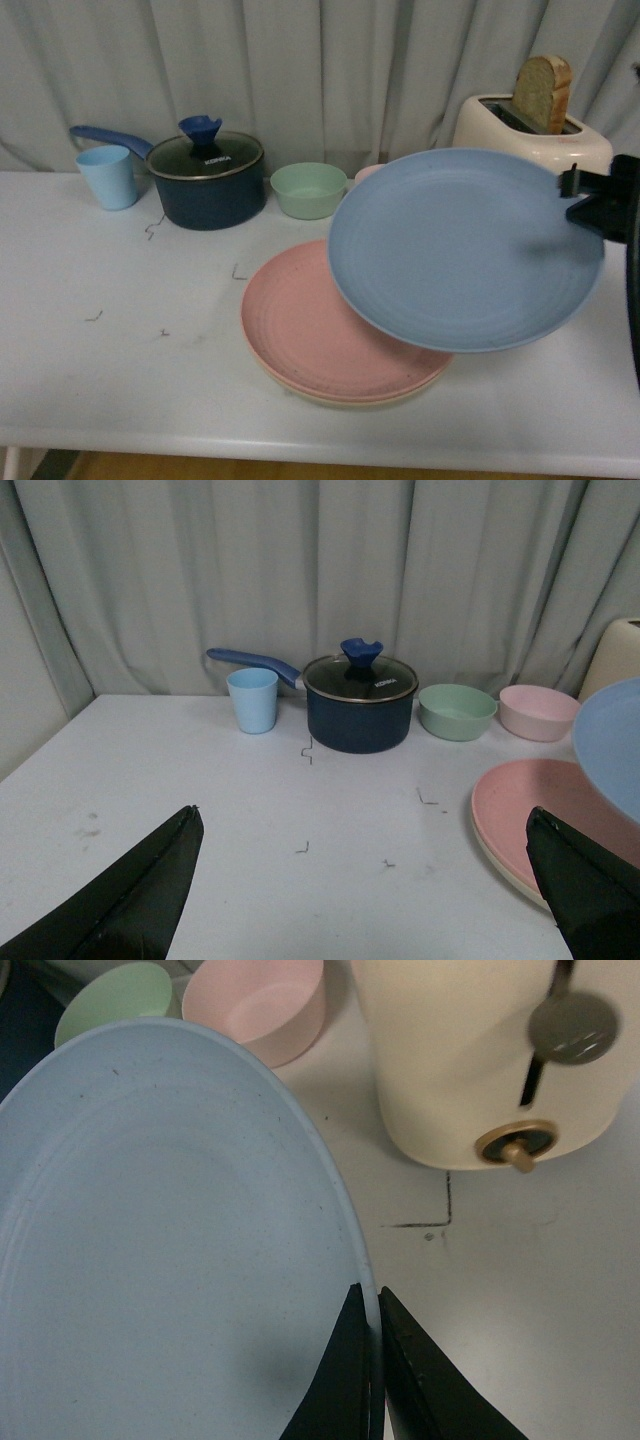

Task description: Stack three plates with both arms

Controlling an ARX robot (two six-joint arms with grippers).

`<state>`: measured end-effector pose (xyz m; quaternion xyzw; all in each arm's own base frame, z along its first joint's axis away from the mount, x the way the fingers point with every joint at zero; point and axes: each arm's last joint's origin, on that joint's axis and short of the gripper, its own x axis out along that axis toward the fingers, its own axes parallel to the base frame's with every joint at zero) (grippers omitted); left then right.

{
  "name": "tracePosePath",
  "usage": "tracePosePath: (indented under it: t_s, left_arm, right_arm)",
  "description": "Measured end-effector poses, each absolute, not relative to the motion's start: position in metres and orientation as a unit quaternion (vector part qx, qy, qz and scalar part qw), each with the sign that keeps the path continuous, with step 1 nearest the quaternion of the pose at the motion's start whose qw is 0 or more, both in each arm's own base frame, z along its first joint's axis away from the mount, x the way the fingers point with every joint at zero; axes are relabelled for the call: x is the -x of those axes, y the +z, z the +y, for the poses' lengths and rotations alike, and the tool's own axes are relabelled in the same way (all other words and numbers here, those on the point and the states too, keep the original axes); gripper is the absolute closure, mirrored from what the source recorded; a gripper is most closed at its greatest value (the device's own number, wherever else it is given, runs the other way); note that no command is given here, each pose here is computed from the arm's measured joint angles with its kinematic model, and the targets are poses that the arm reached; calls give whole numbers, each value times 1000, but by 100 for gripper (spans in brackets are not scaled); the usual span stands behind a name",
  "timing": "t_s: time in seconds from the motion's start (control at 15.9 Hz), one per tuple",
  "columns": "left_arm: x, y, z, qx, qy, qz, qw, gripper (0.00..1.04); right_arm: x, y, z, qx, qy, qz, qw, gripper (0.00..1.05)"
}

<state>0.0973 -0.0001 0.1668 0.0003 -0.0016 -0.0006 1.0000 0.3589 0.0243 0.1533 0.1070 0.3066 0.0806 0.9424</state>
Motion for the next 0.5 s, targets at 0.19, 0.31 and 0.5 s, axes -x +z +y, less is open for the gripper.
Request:
tracePosePath:
  t_s: [0.19,0.31,0.5]
  left_arm:
    - [-97,167,0,0,0,-1,1000,7]
    - [-97,167,0,0,0,-1,1000,7]
    - [-97,167,0,0,0,-1,1000,7]
  right_arm:
    - [-376,132,54,-129,91,336,929,102]
    - [-384,126,72,-132,101,343,924,102]
    - [-386,114,92,-126,111,362,917,102]
